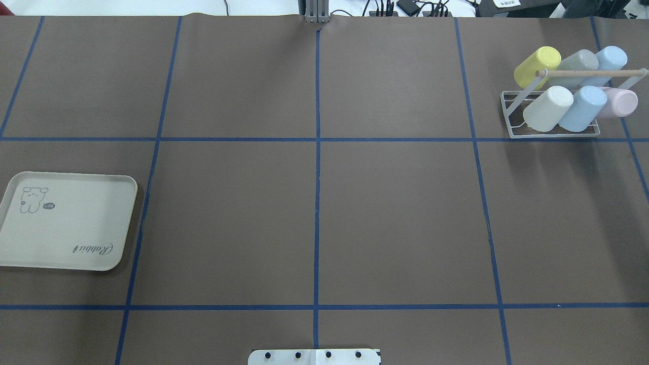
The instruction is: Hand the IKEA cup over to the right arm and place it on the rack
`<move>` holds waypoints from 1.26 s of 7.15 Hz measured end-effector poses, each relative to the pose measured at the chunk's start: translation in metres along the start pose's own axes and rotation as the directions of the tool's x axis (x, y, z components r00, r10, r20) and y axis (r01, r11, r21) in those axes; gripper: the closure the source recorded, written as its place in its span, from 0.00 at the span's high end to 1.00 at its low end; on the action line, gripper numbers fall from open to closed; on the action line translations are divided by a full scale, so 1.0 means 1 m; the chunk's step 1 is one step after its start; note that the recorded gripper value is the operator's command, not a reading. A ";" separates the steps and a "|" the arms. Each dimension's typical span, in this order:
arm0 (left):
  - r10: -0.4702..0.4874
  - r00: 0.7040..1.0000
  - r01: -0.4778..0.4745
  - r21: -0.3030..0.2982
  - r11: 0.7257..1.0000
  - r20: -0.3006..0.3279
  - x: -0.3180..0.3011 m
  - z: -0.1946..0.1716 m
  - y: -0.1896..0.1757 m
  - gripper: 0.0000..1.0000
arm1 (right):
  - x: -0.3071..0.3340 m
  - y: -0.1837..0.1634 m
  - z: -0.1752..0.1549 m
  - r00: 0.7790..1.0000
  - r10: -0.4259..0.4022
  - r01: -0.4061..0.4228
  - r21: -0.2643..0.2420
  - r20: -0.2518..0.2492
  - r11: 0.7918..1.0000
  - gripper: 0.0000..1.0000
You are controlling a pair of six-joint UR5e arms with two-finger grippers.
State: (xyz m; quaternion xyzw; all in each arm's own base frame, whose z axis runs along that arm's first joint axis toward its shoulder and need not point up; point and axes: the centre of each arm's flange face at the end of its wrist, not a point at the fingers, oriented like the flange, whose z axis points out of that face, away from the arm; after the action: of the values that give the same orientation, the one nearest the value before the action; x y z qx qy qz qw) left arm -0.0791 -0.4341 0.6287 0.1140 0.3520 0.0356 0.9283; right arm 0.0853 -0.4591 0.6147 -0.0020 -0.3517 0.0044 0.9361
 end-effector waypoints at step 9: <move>-0.008 1.000 0.008 0.001 1.000 0.001 -0.001 0.000 -0.003 1.00 | -0.001 -0.002 -0.001 1.000 -0.001 0.001 0.003 -0.001 1.000 1.00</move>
State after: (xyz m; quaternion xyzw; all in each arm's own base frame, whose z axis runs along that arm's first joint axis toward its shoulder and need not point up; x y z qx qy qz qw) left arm -0.0797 -0.4376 0.6287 0.1132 0.3518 0.0316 0.9287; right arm 0.0854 -0.4609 0.6128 -0.0003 -0.3514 0.0043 0.9362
